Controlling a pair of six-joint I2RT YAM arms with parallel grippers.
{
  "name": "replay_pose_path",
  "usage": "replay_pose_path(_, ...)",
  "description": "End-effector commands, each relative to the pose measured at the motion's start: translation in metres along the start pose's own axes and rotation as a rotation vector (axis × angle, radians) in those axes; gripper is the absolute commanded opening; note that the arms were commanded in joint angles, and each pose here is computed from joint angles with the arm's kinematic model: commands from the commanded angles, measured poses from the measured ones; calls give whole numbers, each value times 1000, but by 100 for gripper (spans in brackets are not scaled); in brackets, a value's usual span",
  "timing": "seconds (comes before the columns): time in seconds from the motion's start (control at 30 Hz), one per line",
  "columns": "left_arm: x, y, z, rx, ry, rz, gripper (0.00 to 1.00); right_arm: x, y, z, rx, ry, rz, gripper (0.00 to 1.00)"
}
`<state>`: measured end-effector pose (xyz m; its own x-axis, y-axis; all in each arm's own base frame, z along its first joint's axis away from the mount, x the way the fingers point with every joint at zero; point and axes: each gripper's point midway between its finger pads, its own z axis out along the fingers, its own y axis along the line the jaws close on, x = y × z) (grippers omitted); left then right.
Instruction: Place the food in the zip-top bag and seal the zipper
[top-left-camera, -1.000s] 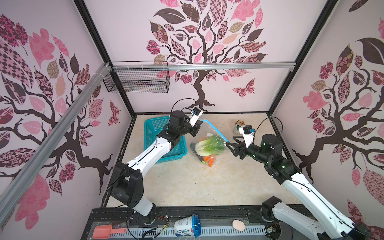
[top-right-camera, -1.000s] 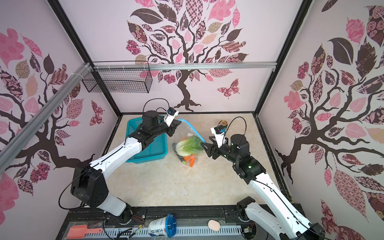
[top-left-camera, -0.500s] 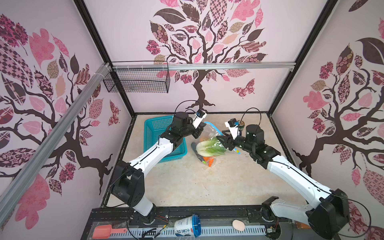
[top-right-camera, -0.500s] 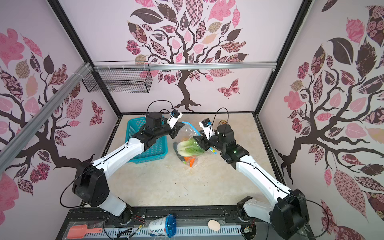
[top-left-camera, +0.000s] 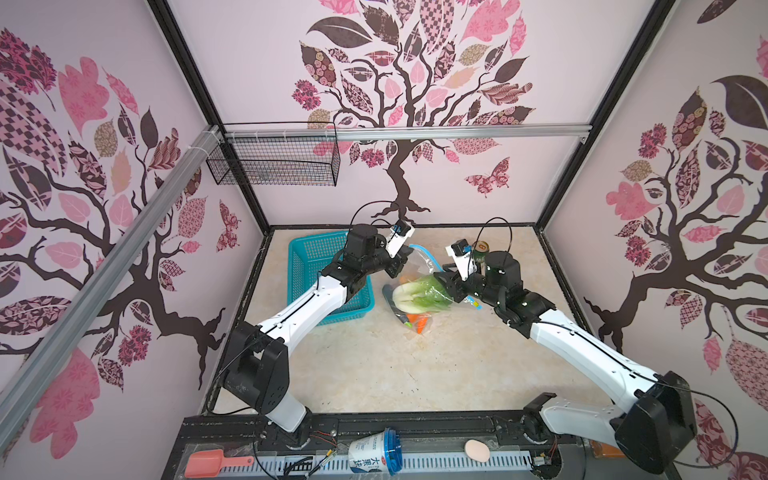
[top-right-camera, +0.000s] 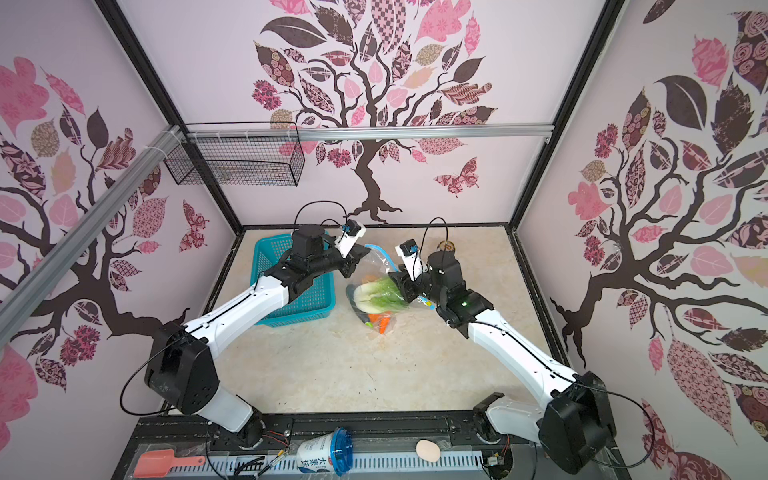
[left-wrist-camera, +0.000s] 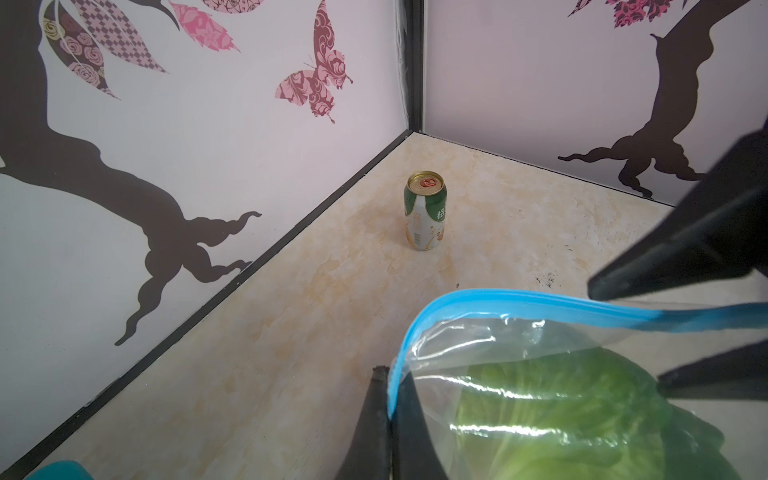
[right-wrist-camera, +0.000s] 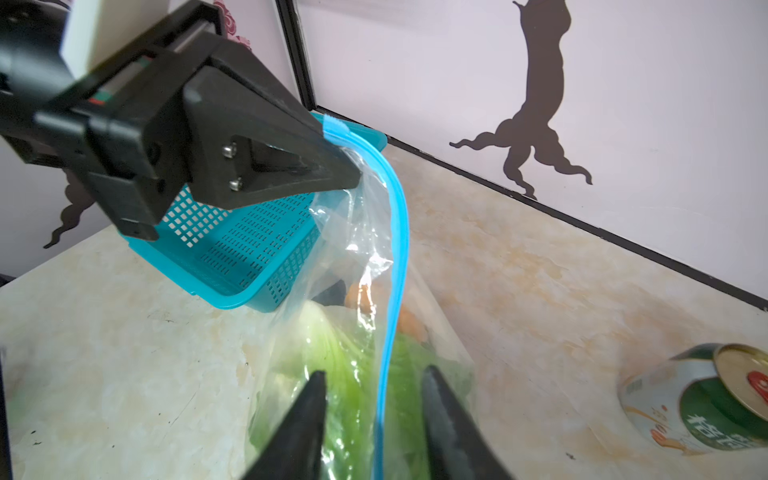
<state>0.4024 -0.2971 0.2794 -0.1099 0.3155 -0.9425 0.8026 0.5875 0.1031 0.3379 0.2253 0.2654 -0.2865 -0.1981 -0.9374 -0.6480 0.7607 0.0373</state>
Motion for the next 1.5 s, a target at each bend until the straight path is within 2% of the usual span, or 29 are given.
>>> replay_pose_path(0.0, -28, -5, -7, 26, -59, 42, 0, 5, -18, -3, 108, 25, -37, 62)
replay_pose_path(0.07, -27, -5, -7, 29, -57, 39, 0, 9, -19, -2, 112, 35, -52, 62)
replay_pose_path(0.13, -28, -5, -7, 29, -57, 39, 0, 14, -14, 1, 83, 48, -55, 53)
replay_pose_path(0.17, -28, -4, -7, 28, -58, 37, 0, 17, -10, 3, 59, 54, -52, 42)
replay_pose_path(0.23, -28, -4, -7, 27, -57, 35, 0, 22, -3, 6, 13, 65, -32, 11)
replay_pose_path(0.27, -28, -4, -7, 26, -55, 34, 0, 24, 0, 7, -4, 70, -20, 0)
replay_pose_path(0.3, -30, -3, -7, 19, -58, 35, 0, 26, 1, 8, -11, 72, 4, 0)
replay_pose_path(0.33, -29, -2, -7, 13, -52, 32, 12, 28, 1, 8, -11, 73, 23, 0)
replay_pose_path(0.4, -32, 4, -8, -18, -51, 20, 60, 30, -1, 9, 2, 68, 72, 0)
replay_pose_path(0.43, -33, 6, -10, -33, -54, 15, 89, 32, -5, 9, 25, 68, 105, 0)
replay_pose_path(0.47, -35, 10, -11, -56, -57, 6, 99, 35, -11, 9, 57, 72, 146, 0)
replay_pose_path(0.63, -47, 33, -28, -212, -104, -12, 99, 63, -43, 9, 163, 79, 374, 0)
replay_pose_path(0.77, -52, 61, -49, -397, -144, -44, 99, 94, -72, 3, 266, 89, 533, 0)
replay_pose_path(0.9, -54, 89, -68, -521, -180, -137, 99, 128, -86, 0, 368, 152, 557, 0)
replay_pose_path(1.03, -50, 111, -83, -576, -230, -248, 99, 162, -98, -3, 469, 242, 563, 0)
replay_pose_path(1.13, -51, 118, -90, -604, -263, -264, 99, 176, -99, -2, 483, 270, 548, 0)
replay_pose_path(1.23, -51, 119, -94, -623, -264, -266, 99, 177, -106, -4, 522, 269, 532, 22)
replay_pose_path(1.3, -51, 121, -96, -637, -264, -266, 99, 168, -115, -9, 561, 240, 509, 50)
replay_pose_path(1.33, -50, 121, -97, -643, -264, -267, 99, 163, -120, -13, 589, 222, 498, 60)
replay_pose_path(1.47, -42, 126, -98, -667, -256, -283, 99, 135, -147, -33, 712, 115, 452, 88)
